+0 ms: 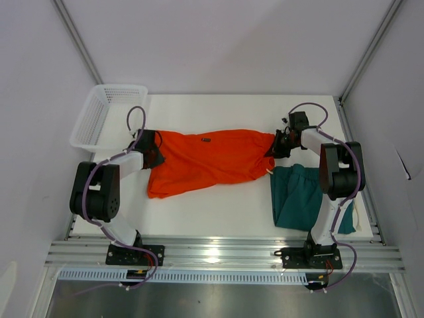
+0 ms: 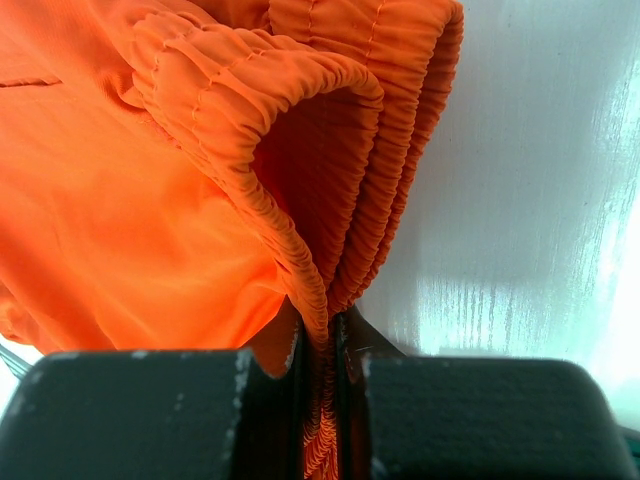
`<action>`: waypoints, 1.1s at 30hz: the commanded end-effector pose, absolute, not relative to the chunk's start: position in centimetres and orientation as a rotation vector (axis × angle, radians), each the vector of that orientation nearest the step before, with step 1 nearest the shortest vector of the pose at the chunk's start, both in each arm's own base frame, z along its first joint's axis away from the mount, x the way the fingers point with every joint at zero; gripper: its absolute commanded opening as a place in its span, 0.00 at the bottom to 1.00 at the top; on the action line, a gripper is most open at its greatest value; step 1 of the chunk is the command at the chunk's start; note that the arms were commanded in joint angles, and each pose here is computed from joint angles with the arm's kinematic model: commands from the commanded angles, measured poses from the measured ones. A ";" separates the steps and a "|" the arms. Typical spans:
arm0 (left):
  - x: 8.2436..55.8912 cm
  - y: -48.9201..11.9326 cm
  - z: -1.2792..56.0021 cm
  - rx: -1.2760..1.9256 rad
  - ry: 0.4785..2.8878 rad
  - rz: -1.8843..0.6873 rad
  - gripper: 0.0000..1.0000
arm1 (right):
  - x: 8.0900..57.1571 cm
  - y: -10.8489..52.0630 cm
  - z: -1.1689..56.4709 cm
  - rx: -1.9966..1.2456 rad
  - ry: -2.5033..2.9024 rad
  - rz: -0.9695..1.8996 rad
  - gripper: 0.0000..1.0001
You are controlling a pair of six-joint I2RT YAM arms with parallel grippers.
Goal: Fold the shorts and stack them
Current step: Fold the shorts
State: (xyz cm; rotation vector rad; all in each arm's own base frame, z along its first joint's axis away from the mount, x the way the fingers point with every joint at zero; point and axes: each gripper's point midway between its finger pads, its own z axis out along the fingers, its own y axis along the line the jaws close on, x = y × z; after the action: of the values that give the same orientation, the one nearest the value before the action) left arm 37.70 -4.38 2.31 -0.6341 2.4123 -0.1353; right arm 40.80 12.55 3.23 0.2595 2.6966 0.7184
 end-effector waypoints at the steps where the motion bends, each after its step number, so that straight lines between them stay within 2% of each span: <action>1: 39.3 -4.3 3.4 -0.620 2.376 -0.154 0.20 | 40.7 12.7 4.8 0.231 2.665 0.721 0.00; 5: 39.2 -4.1 3.5 -0.625 2.372 -0.151 0.08 | 40.6 12.6 4.8 0.233 2.668 0.721 0.00; 6: 39.2 -4.0 3.6 -0.627 2.370 -0.149 0.01 | 40.6 12.6 4.8 0.233 2.668 0.719 0.00; 7: 39.2 -4.0 3.7 -0.627 2.366 -0.149 0.00 | 40.7 12.6 4.8 0.232 2.665 0.719 0.00; 14: 38.8 -3.4 4.4 -0.650 2.349 -0.133 0.00 | 40.7 12.3 4.6 0.254 2.671 0.708 0.00; 21: 37.2 -0.5 4.5 -0.715 2.348 0.033 0.00 | 40.8 12.3 4.1 0.265 2.679 0.704 0.00; 30: 36.7 0.0 3.9 -0.736 2.385 0.083 0.00 | 40.8 12.4 3.7 0.266 2.691 0.685 0.00; 31: 36.7 0.0 3.9 -0.738 2.384 0.084 0.02 | 40.9 12.4 3.7 0.267 2.688 0.686 0.00; 32: 36.6 0.0 3.9 -0.740 2.384 0.084 0.15 | 40.8 12.5 3.6 0.269 2.693 0.687 0.00; 33: 36.7 0.0 4.1 -0.751 2.378 0.079 0.21 | 40.8 12.5 3.6 0.264 2.692 0.687 0.00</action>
State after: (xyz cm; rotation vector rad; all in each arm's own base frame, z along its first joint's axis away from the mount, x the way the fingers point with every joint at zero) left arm 35.71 -1.15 2.38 -0.7129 2.4370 0.0377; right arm 40.65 12.75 3.28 0.2650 2.6991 0.7224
